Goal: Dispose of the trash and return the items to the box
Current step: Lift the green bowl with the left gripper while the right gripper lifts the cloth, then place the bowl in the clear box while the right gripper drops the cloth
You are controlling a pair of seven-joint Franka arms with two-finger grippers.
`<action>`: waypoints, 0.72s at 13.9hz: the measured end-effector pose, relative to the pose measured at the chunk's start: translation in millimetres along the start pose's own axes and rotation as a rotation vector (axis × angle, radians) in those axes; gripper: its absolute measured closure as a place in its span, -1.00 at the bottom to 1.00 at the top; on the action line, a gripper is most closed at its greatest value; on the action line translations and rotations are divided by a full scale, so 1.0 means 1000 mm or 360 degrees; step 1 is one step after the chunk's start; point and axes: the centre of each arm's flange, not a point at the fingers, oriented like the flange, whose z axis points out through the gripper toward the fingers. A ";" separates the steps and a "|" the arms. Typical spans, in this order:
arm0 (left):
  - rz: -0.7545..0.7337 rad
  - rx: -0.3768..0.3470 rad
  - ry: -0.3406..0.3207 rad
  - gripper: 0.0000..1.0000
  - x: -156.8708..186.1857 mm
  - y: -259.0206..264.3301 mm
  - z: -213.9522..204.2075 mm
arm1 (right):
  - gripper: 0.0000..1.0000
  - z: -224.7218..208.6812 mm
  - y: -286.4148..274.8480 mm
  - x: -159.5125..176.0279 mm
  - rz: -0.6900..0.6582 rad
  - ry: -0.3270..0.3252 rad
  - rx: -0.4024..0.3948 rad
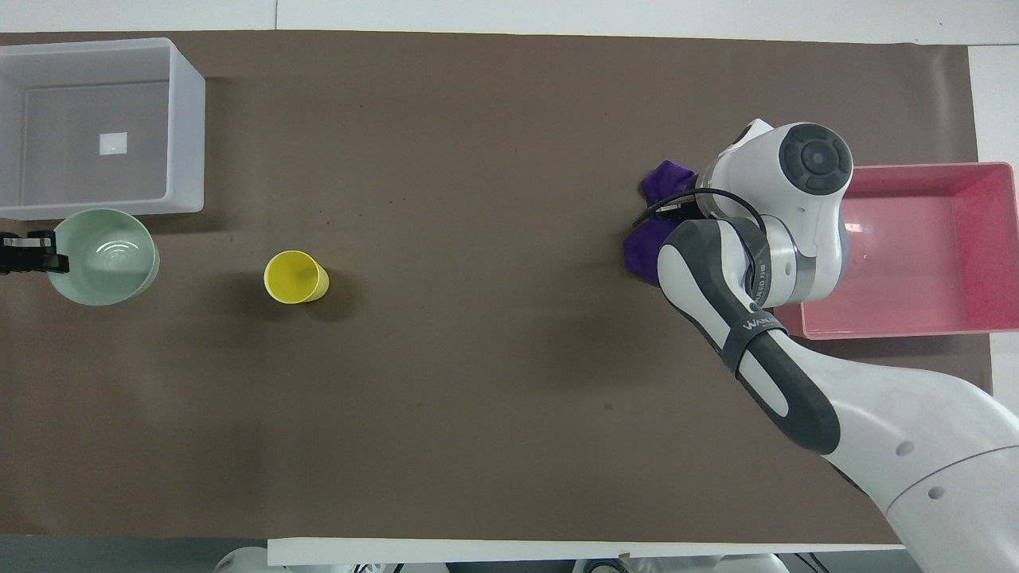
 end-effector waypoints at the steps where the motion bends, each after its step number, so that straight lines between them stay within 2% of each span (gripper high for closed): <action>1: -0.0080 -0.0027 0.0098 0.93 0.013 -0.007 -0.001 | 0.76 -0.015 0.003 0.002 0.0008 -0.0004 0.0010; 3: -0.0197 -0.0055 0.0247 0.93 0.045 -0.027 0.022 | 0.76 -0.056 0.012 0.004 0.0033 -0.0047 0.0035; 5: -0.0248 -0.0058 0.0349 0.93 0.090 -0.040 0.051 | 0.76 -0.101 0.029 0.004 0.0071 -0.0072 0.0056; 8: -0.0296 -0.0045 0.0462 0.93 0.147 -0.050 0.101 | 0.76 -0.154 0.059 -0.002 0.0090 -0.0105 0.0066; 10: -0.0314 -0.0034 0.0483 0.93 0.160 -0.055 0.145 | 0.76 -0.179 0.081 -0.009 0.0055 -0.0109 0.0048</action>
